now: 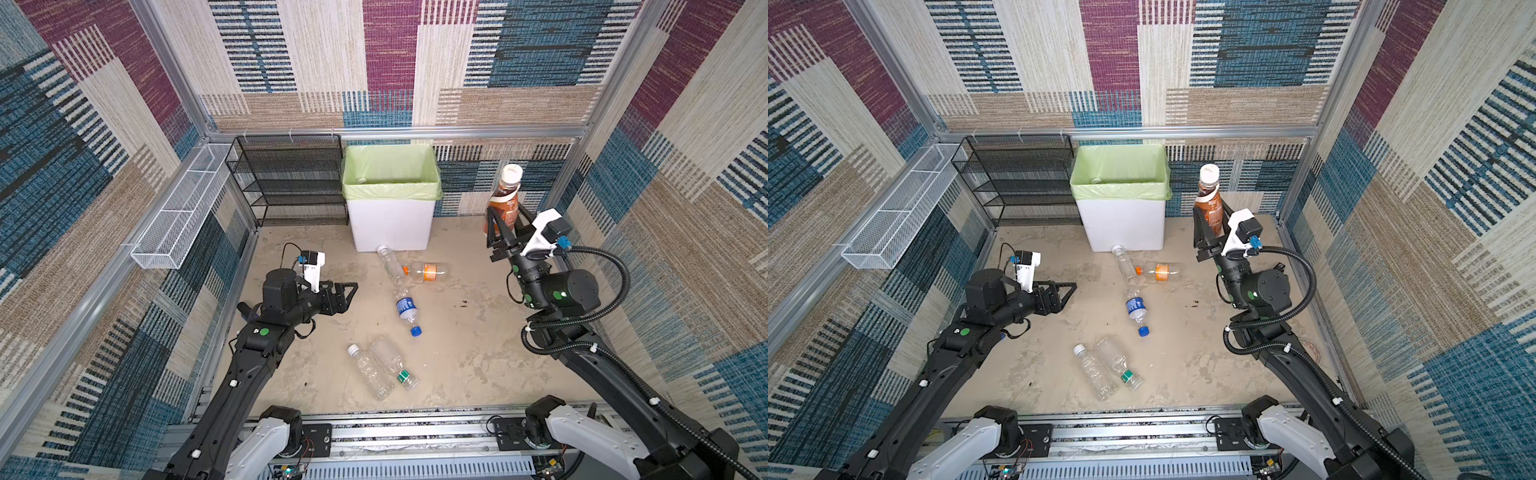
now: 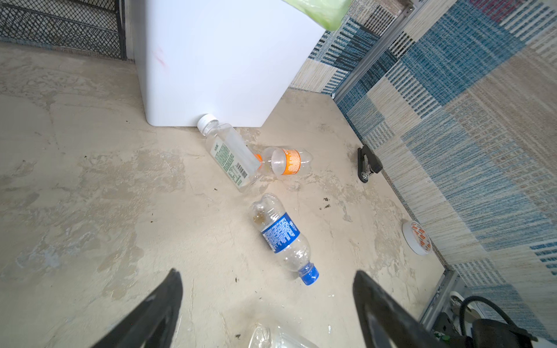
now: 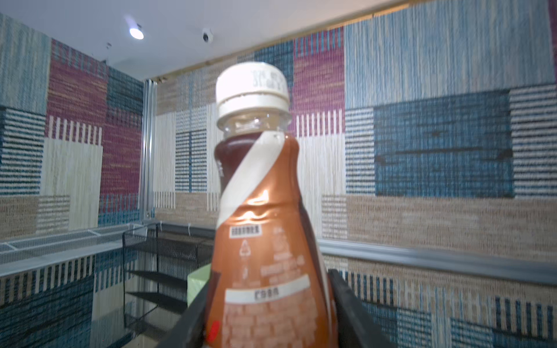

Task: Throw the plastic bottles in the bin
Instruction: 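Raise the Nescafe bottle over the bin and open the right gripper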

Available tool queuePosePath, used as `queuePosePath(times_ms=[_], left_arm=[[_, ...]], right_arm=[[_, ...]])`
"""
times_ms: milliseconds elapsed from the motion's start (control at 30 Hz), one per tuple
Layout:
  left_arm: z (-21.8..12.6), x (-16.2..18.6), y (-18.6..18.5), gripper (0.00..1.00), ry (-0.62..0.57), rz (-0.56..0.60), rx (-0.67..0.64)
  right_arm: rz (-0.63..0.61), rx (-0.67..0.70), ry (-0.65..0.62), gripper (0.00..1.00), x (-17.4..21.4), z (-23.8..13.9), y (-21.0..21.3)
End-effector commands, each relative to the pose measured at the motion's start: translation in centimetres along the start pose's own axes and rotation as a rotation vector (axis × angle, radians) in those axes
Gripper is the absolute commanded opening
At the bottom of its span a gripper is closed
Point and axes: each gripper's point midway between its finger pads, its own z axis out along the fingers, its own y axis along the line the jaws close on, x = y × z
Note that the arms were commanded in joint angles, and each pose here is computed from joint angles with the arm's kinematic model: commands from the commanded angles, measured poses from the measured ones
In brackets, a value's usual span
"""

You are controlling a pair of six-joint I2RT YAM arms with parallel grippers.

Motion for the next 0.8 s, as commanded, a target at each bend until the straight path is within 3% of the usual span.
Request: queuePosePath(times_ms=[0, 67, 167, 233, 300, 500, 767], left_arm=[[-0.3, -0.9, -0.5, 0.89, -0.05, 0.038, 0.001], [-0.5, -0.8, -0.8, 0.89, -0.054, 0.044, -0.001], [-0.6, -0.6, -0.8, 0.89, -0.057, 0.05, -0.011], [-0.6, -0.6, -0.8, 0.89, -0.059, 0.052, -0.012], [-0.8, -0.8, -1.0, 0.89, -0.059, 0.06, -0.011], [-1.7, -0.5, -0.6, 0.92, -0.064, 0.088, -0.053], [-1.7, 0.4, -0.3, 0.93, -0.003, -0.03, -0.071]], right_arm=[[-0.065, -0.007, -0.251, 0.49, -5.7, 1.3, 0.2], [-0.006, -0.028, -0.164, 0.48, -4.0, 6.0, 0.6], [0.112, -0.098, 0.165, 0.51, 4.0, 15.7, 2.2], [0.172, -0.178, 0.379, 0.63, 10.3, 20.1, 4.2], [0.193, -0.201, 0.474, 0.72, 13.5, 22.2, 4.8], [0.168, -0.188, 0.438, 0.87, 11.9, 24.0, 4.4], [0.052, -0.121, 0.439, 0.88, 10.4, 23.7, 2.6]])
